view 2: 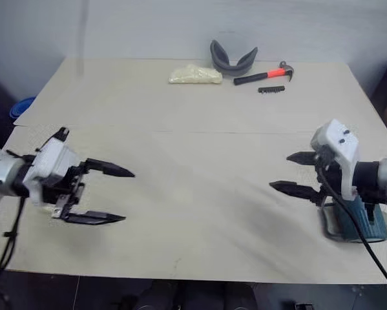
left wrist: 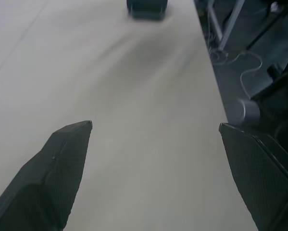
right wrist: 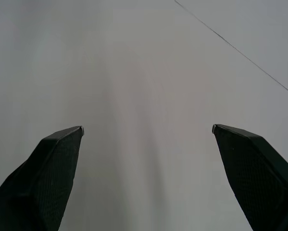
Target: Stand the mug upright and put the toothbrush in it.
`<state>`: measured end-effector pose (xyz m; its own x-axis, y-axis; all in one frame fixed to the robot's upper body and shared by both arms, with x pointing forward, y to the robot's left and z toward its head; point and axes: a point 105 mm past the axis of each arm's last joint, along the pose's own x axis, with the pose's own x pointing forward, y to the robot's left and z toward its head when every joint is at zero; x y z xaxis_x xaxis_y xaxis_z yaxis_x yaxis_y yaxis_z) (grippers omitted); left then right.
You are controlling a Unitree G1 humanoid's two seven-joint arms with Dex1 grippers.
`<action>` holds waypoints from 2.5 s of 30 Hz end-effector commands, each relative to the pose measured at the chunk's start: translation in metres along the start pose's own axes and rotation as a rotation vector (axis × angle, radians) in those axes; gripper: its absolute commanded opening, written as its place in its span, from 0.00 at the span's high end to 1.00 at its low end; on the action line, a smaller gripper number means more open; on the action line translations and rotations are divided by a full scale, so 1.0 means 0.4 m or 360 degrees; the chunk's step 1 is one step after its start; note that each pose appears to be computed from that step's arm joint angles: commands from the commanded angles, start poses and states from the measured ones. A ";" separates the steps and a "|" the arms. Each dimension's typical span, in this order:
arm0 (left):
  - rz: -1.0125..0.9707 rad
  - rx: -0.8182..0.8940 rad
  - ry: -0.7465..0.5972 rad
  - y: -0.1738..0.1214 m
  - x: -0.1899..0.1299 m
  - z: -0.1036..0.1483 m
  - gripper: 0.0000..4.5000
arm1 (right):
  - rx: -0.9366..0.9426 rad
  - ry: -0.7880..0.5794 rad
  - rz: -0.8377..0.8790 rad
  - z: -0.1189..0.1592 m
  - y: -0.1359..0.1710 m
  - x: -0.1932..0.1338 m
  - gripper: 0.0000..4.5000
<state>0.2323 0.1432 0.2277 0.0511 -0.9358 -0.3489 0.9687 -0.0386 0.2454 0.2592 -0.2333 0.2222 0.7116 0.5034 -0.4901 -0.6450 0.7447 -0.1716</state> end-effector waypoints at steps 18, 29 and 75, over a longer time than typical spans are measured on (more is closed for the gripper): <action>-0.0395 0.0038 -0.0308 0.070 0.183 -0.023 0.00 | 0.0380 0.0262 -0.0859 -0.208 0.149 -0.091 0.40; -0.0333 0.0051 -0.0248 0.078 0.149 -0.011 0.00 | 0.0392 0.0329 -0.1087 -0.227 0.114 -0.062 0.40; 0.0040 -0.0091 -0.0203 0.090 0.065 -0.015 0.00 | 0.0330 -0.0445 -0.0455 -0.039 0.073 0.141 0.99</action>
<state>0.2715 0.1121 0.2096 0.0042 -0.9685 -0.2489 0.9862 -0.0373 0.1616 0.2757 -0.2097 0.1564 0.9264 0.2412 -0.2893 -0.2754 0.9577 -0.0834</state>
